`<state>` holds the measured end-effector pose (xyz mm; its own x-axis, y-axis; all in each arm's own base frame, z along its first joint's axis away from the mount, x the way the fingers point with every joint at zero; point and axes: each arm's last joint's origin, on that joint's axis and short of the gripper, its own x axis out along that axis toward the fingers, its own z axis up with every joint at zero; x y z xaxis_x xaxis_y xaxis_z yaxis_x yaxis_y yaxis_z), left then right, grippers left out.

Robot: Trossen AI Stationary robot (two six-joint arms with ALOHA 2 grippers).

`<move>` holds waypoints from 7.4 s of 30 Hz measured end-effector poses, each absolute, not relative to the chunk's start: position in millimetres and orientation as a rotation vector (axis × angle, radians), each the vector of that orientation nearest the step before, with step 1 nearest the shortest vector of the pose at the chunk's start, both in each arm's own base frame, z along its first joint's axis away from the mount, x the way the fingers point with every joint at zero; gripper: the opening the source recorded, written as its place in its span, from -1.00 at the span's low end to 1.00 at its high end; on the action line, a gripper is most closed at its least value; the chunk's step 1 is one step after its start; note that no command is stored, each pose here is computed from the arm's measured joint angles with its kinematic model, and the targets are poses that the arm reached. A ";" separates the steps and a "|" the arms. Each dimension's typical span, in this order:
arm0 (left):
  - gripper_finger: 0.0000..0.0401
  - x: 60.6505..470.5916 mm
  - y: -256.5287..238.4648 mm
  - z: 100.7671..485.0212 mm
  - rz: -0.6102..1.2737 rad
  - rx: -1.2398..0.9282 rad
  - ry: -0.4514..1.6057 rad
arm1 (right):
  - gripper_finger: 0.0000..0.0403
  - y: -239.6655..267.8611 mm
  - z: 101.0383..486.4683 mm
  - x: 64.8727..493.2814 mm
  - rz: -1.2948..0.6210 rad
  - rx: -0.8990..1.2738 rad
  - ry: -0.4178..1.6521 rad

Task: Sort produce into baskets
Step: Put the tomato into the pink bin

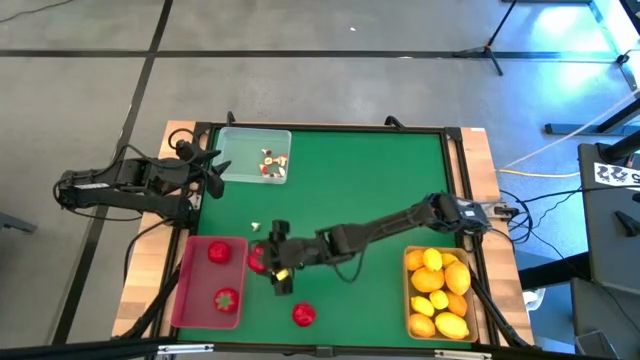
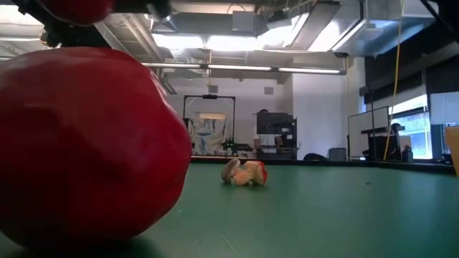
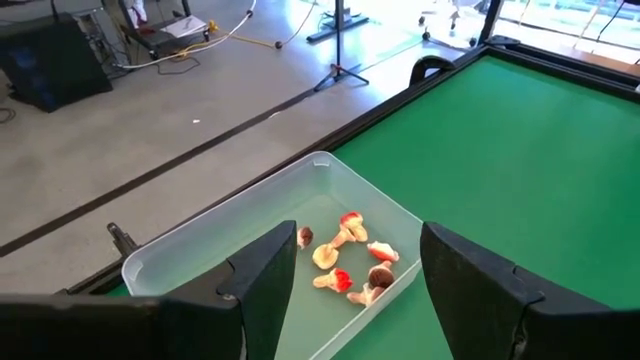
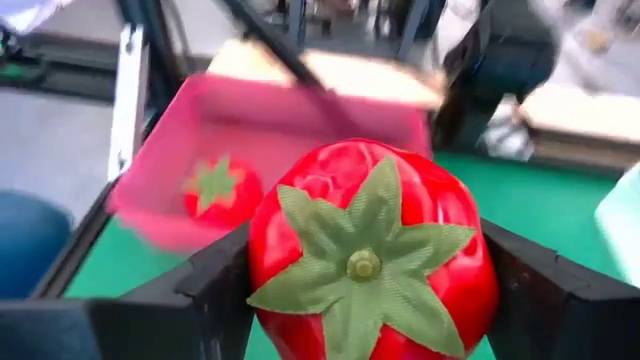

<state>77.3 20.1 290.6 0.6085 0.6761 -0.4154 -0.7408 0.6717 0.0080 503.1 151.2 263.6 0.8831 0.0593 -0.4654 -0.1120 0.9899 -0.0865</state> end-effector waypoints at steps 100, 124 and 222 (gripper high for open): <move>0.05 79.7 20.4 294.5 0.793 -0.037 0.421 | 0.87 99.8 206.0 569.1 0.209 0.147 0.510; 0.05 77.0 20.3 290.2 0.811 -0.078 0.448 | 0.87 234.2 237.2 460.0 0.232 0.044 1.044; 0.05 76.6 20.4 289.6 0.813 -0.071 0.457 | 0.49 92.7 178.1 592.5 0.226 -0.091 0.220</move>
